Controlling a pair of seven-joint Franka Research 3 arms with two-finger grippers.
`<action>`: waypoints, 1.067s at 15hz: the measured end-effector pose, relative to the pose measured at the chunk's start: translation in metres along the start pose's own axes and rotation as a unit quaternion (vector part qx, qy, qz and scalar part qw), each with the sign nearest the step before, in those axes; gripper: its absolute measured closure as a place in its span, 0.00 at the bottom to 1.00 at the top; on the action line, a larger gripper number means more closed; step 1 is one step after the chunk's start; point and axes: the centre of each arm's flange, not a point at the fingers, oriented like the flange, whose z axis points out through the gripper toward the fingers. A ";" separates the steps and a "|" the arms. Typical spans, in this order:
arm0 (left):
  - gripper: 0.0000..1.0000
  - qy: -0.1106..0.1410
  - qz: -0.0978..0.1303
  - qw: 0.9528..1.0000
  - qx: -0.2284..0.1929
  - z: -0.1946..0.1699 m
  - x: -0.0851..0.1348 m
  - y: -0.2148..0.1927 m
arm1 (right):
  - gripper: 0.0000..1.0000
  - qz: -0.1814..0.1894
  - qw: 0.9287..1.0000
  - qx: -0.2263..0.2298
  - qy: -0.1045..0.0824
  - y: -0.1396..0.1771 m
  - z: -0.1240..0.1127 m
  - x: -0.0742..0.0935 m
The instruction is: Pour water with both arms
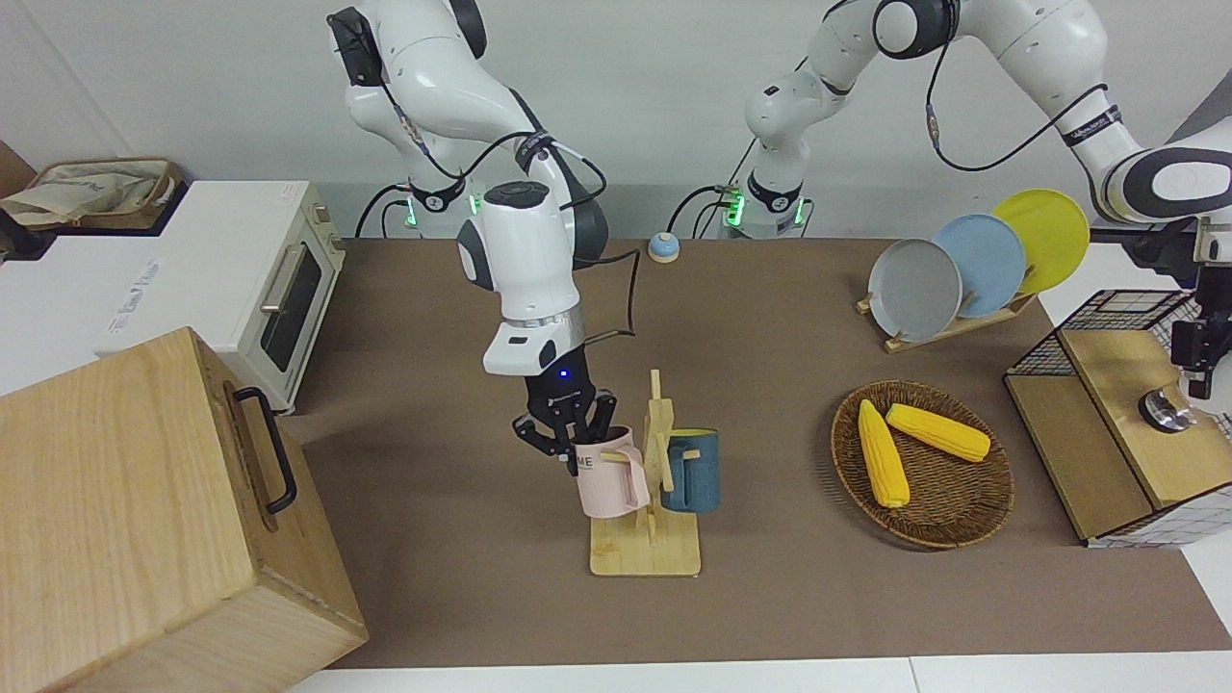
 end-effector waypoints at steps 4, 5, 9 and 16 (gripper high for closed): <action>0.37 0.002 0.001 1.000 0.000 0.000 0.003 0.000 | 0.92 0.001 1.000 0.000 0.000 0.001 0.000 0.000; 0.37 0.005 -0.002 1.000 0.000 -0.001 0.006 0.001 | 0.92 0.001 1.000 -0.001 -0.001 0.002 0.000 0.000; 0.37 -0.006 -0.020 1.000 0.011 -0.009 0.021 0.006 | 0.93 0.007 1.000 -0.006 -0.014 0.011 -0.003 0.002; 0.37 -0.021 -0.031 0.999 0.014 -0.078 0.075 0.041 | 0.93 0.032 0.999 -0.023 -0.036 0.053 -0.024 0.013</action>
